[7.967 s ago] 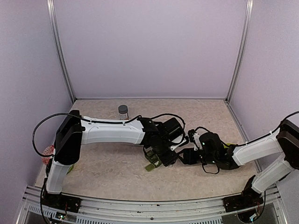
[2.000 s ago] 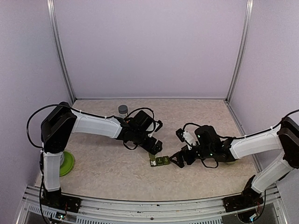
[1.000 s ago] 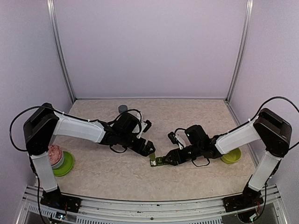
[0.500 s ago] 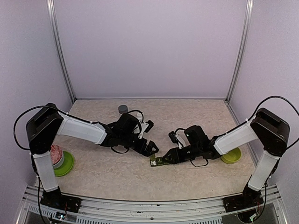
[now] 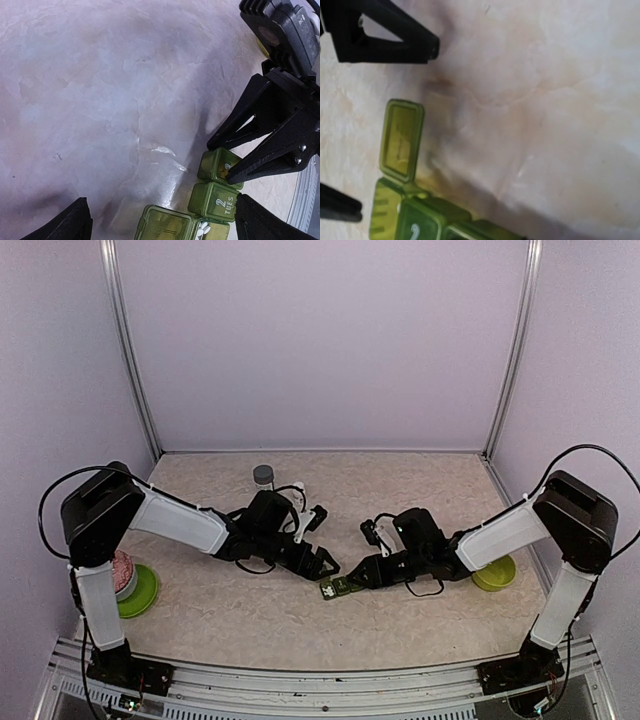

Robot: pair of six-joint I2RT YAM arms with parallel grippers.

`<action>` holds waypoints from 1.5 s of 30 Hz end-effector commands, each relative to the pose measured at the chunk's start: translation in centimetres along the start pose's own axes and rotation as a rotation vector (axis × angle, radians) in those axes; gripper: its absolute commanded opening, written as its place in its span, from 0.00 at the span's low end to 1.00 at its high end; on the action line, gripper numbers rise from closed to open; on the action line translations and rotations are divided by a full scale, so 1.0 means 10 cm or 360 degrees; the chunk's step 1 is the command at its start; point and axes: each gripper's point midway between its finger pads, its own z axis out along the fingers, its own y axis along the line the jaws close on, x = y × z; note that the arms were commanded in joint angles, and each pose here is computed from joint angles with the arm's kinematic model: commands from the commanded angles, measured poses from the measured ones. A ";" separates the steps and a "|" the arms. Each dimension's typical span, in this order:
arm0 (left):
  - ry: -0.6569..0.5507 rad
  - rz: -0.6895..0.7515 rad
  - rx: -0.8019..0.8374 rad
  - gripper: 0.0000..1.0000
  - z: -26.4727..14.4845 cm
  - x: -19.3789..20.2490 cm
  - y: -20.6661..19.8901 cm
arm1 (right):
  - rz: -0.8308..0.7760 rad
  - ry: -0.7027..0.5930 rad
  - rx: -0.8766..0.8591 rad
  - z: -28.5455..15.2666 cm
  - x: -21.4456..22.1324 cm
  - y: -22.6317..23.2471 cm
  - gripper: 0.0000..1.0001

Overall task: Sort the pills into containers
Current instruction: Hold the pill container at the center of the board, then close the lid of the pill container.

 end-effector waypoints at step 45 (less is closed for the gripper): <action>-0.0063 0.0205 0.0664 0.84 -0.34 0.23 -1.00 | 0.0034 0.0108 0.0095 0.11 0.20 -0.13 0.34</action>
